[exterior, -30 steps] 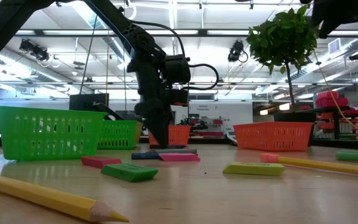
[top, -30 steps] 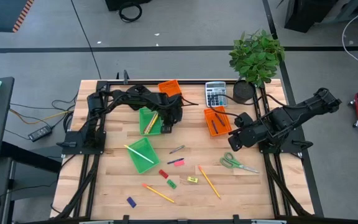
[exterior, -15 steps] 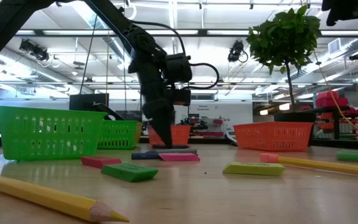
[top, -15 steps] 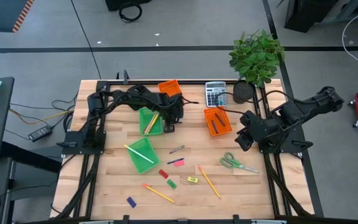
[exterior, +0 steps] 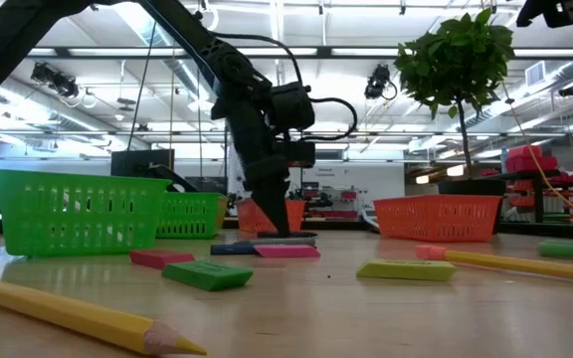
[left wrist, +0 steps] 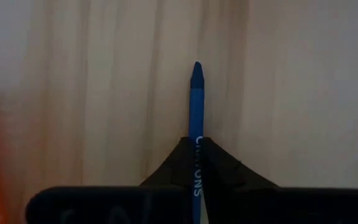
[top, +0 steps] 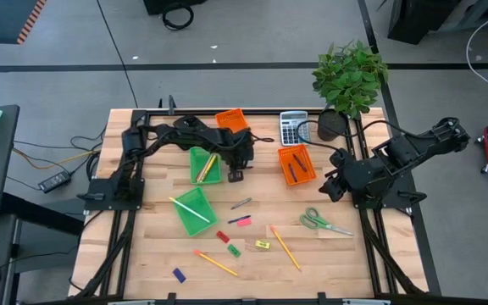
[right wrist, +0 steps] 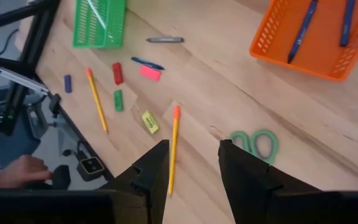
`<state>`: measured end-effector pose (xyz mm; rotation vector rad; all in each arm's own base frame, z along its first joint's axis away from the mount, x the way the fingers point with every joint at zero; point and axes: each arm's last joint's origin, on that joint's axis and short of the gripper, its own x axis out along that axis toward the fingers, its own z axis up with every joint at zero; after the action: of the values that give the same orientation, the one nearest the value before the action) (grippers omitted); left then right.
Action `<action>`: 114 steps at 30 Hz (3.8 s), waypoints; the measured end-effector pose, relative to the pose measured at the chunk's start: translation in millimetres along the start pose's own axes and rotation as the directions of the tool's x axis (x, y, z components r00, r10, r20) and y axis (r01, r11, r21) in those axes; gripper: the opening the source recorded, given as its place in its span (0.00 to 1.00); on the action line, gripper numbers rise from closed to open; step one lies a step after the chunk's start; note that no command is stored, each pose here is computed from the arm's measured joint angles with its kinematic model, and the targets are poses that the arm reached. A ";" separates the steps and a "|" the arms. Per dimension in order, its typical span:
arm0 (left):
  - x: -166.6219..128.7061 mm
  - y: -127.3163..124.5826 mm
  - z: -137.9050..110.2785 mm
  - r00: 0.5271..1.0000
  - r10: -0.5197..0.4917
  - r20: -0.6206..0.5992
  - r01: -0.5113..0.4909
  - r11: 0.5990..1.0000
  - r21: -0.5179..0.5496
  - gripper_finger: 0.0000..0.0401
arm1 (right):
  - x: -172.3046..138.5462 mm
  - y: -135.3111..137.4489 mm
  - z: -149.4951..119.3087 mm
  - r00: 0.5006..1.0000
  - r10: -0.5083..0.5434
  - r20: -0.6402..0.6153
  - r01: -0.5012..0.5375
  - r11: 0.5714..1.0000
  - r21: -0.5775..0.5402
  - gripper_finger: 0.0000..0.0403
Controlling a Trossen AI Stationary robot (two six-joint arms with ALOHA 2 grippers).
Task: Sort crayons/erasers/pens/pencils in bins
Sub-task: Put the top blue crayon into the bottom orange bin
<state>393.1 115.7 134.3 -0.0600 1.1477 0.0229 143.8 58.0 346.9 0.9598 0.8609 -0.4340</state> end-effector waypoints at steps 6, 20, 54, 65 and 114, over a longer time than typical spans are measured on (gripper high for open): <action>-9.5 -14.3 23.3 0.997 -0.011 0.071 0.011 1.000 0.003 0.05 | 0.0 0.7 -0.2 1.000 0.009 -0.010 -0.009 1.000 0.028 0.36; -74.6 -22.1 103.8 0.900 0.017 0.435 -0.094 0.983 0.156 0.02 | -43.8 19.6 12.3 0.981 0.195 -0.005 -0.193 0.974 0.121 0.36; 19.7 -102.7 63.4 0.984 -0.178 0.002 0.167 0.928 0.334 0.35 | 18.9 46.6 -6.3 0.988 -0.126 -0.087 0.122 0.991 -0.056 0.36; 27.1 -110.0 64.6 0.986 -0.163 0.018 0.146 0.925 0.352 0.33 | 18.3 49.8 -19.8 0.990 -0.127 -0.054 0.123 0.989 -0.086 0.36; 48.2 -136.8 48.9 0.994 0.006 -0.105 0.029 0.945 0.325 0.19 | 18.1 49.3 -19.2 0.991 -0.135 -0.017 0.136 0.988 0.072 0.36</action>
<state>464.1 -18.5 115.3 0.2296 1.2432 -0.1835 179.0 100.9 353.0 0.9753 0.9297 -0.5805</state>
